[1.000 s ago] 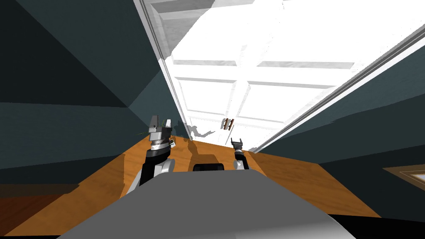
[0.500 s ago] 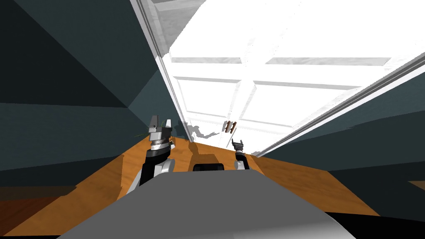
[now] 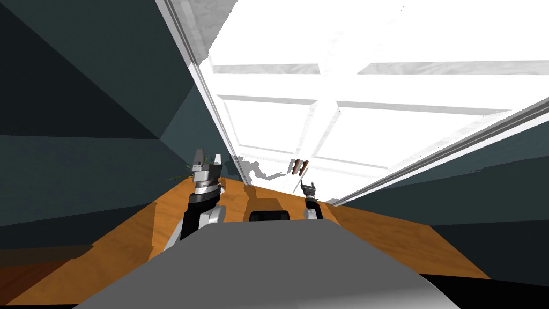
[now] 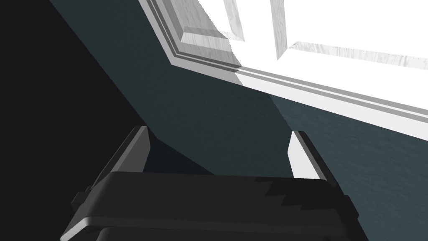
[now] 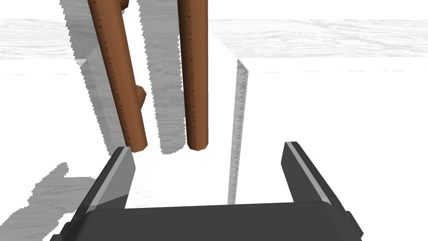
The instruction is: Pull the door open
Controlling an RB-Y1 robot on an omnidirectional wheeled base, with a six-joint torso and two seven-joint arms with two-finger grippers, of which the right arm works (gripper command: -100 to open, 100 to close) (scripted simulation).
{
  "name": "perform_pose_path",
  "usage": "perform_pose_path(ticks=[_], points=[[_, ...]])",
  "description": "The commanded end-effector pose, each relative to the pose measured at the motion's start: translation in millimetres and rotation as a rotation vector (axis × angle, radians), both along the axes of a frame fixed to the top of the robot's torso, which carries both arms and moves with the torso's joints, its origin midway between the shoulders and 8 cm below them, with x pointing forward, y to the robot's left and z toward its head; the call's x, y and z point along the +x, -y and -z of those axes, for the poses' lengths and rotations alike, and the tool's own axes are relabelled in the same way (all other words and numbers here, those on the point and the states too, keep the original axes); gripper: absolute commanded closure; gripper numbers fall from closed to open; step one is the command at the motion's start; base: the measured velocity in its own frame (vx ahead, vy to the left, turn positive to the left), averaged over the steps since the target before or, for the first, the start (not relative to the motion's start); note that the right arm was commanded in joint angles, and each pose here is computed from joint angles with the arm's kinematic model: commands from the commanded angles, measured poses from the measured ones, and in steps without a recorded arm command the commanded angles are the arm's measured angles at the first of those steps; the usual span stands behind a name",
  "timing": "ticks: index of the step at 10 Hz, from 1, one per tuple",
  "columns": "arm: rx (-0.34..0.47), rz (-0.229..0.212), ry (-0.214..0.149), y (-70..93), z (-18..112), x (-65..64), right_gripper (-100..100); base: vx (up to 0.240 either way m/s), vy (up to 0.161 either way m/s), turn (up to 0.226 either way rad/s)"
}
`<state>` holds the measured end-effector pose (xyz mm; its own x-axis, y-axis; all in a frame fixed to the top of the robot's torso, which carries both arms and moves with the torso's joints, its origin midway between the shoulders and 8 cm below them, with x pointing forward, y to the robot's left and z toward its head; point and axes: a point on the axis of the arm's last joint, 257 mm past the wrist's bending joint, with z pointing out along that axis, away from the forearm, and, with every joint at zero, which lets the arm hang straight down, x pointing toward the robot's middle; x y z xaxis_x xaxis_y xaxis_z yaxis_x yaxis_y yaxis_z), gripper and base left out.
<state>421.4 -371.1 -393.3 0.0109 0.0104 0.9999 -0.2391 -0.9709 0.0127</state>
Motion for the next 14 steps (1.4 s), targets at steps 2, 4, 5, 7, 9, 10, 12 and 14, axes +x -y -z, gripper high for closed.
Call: perform_pose_path(ticks=[2,4,5,7,9,10,12,14], points=[[-0.011,0.027,-0.037,18.1,15.1,-17.6,-100,-0.14,-0.01,-0.067],[-0.025,0.059,-0.074,39.4,26.7,-37.5,-100,-0.176,0.002,-0.094],[-0.034,0.082,-0.096,54.1,33.4,-50.9,-100,-0.194,-0.021,-0.11],[-0.044,0.105,-0.119,69.2,39.4,-64.8,-100,-0.104,0.003,-0.053],[-0.056,0.132,-0.145,87.1,45.4,-81.6,-100,-0.068,0.006,-0.068],[-0.065,0.152,-0.162,99.8,48.9,-93.5,-100,-0.119,-0.001,-0.095],[-0.072,0.166,-0.18,108.8,53.3,-103.4,-100,-0.083,-0.009,-0.032],[-0.086,0.2,-0.201,130.9,55.0,-122.9,-100,-0.031,0.0,-0.036]])
